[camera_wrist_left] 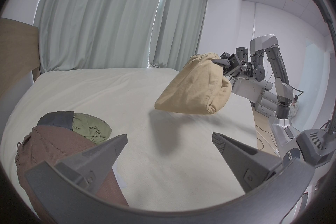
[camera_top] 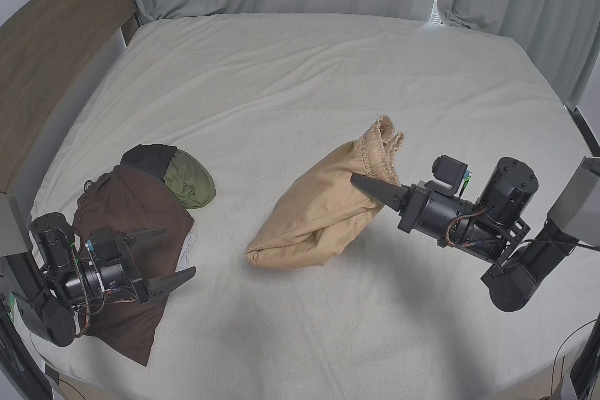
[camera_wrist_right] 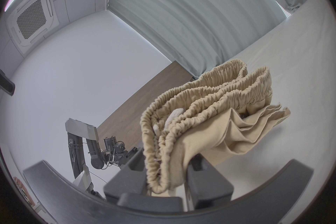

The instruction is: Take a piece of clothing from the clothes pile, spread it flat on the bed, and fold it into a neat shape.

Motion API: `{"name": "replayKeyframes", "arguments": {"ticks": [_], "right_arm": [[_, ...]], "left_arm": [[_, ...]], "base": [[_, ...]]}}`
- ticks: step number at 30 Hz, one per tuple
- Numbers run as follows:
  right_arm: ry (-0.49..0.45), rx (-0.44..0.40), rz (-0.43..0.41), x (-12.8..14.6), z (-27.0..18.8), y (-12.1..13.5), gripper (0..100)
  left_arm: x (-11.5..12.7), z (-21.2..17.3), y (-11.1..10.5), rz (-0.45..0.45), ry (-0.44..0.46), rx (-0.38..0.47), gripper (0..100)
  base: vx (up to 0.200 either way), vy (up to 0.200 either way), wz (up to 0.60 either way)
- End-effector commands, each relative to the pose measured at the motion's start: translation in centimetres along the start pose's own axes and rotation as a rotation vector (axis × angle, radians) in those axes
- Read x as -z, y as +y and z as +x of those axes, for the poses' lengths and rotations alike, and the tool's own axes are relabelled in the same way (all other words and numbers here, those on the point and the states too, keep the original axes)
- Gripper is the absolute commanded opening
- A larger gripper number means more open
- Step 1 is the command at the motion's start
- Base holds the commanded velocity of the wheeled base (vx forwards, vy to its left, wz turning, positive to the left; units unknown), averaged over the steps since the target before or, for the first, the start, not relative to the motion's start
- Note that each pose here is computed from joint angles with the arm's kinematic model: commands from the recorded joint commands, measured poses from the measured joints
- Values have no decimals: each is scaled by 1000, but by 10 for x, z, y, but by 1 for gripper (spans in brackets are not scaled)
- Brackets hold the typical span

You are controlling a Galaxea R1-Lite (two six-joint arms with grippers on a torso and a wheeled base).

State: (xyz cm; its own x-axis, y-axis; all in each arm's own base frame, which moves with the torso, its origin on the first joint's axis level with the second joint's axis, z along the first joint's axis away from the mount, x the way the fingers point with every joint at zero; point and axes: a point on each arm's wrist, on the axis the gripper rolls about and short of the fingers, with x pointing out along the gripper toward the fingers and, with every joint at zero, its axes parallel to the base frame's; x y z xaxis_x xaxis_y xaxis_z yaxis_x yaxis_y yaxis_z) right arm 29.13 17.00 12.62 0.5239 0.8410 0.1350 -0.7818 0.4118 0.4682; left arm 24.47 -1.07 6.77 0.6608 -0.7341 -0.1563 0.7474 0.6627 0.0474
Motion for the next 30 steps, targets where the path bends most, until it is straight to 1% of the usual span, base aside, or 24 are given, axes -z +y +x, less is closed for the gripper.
{"name": "replayKeyframes", "arguments": {"ticks": [1, 9, 16, 21, 25, 27, 30], "right_arm": [[-7, -3, 8, 1, 7, -6, 0], [-30, -10, 3, 0, 22, -19, 0], [-51, -23, 26, -2, 34, -26, 0], [-85, -18, 33, -7, 43, -45, 0], [-104, -19, 44, -11, 48, -54, 0], [-121, -25, 70, -12, 54, -62, 0], [-129, -17, 80, -10, 58, -75, 0]], "left_arm": [[0, 0, 0, -2, 1, 0, 100], [2, -1, -3, -12, 10, 6, 100], [3, -1, -3, -14, 12, 7, 100], [4, -2, -4, -19, 18, 9, 100], [4, -1, -5, -20, 19, 11, 100], [5, -1, -5, -21, 20, 11, 100], [5, -1, -5, -22, 21, 13, 100]], "base": [[0, 0, 0], [0, 0, 0], [0, 0, 0], [0, 0, 0], [0, 0, 0], [0, 0, 0], [0, 0, 0]]}}
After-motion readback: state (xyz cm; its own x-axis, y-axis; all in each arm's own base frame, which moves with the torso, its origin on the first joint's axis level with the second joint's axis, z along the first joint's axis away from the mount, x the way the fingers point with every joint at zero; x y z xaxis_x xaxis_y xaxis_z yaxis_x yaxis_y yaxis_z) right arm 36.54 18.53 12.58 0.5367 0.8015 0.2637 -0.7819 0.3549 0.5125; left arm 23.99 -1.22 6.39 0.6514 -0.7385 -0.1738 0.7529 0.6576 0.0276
